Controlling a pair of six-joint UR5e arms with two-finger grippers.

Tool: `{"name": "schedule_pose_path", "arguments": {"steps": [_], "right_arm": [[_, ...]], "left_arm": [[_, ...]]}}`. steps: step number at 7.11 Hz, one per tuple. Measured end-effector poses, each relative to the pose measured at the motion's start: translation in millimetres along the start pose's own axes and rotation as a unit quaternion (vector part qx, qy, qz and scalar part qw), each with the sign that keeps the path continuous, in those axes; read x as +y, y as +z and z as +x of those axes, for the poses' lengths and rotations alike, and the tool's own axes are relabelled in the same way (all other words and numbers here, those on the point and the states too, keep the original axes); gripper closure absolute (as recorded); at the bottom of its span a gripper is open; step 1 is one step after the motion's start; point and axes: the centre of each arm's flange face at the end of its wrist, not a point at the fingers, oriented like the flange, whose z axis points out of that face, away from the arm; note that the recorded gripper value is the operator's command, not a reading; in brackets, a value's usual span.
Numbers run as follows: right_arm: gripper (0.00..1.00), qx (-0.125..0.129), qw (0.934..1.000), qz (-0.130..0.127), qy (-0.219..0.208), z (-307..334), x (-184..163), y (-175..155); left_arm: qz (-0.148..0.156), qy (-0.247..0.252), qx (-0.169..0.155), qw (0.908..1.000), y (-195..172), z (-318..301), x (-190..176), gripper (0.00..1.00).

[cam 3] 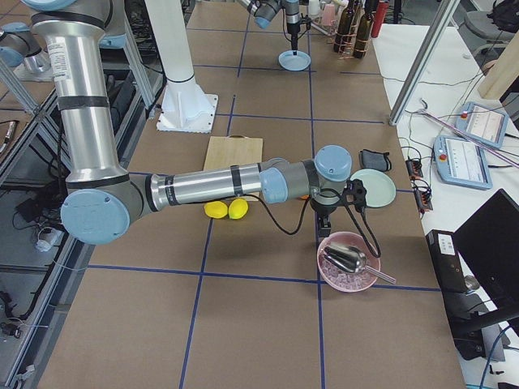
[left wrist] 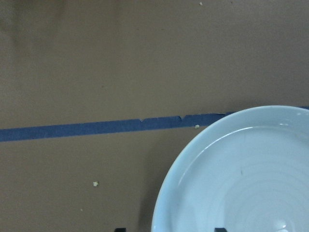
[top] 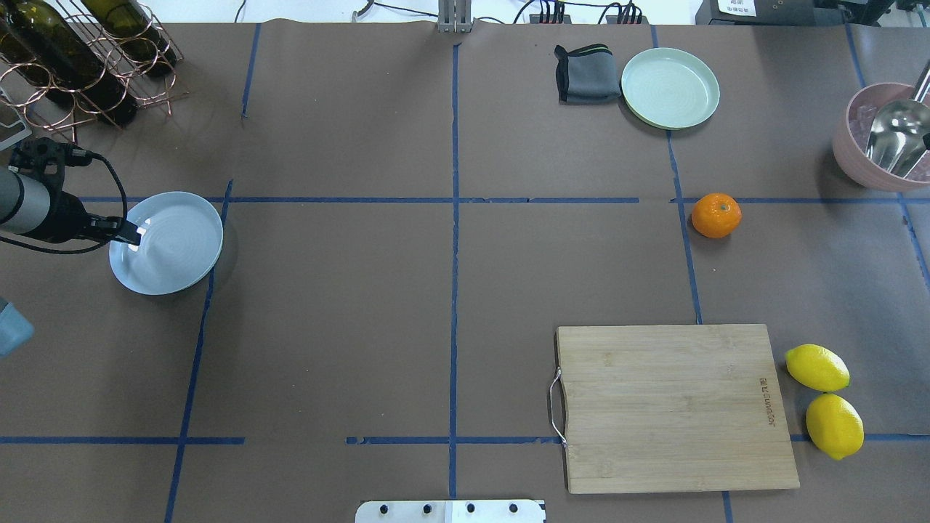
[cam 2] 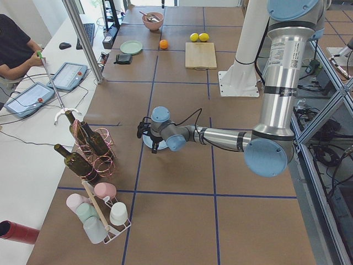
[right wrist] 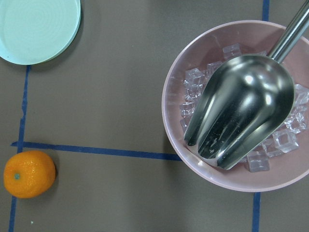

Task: Pick orange to plate
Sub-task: 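Grasp the rim of the light blue plate with the left gripper, then slide the light blue plate toward the table center with the left gripper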

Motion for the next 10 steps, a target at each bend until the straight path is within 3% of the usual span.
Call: {"name": "schedule_pose_path", "arguments": {"steps": [2, 3, 6, 8, 10], "right_arm": [[0.0, 0.0, 1.0, 0.0, 0.0, 0, 0, 0], [0.0, 0.0, 1.0, 0.0, 0.0, 0, 0, 0], [0.0, 0.0, 1.0, 0.001, 0.001, -1, 0, -1], [0.0, 0.0, 1.0, 0.001, 0.001, -1, 0, -1], [0.0, 0.0, 1.0, 0.001, 0.001, -1, 0, -1]], "left_arm": [[-0.001, 0.003, -0.002, 1.0, 3, 0, 1, 0.92], [-0.001, 0.005, -0.002, 1.0, 3, 0, 1, 1.0], [0.0, 0.006, 0.015, 0.9999, -14, 3, 0, 1.0], [-0.004, -0.027, 0.07, 0.9972, -78, -14, -28, 1.0], [-0.005, -0.06, 0.094, 0.9937, -131, 6, -65, 1.0]]}}
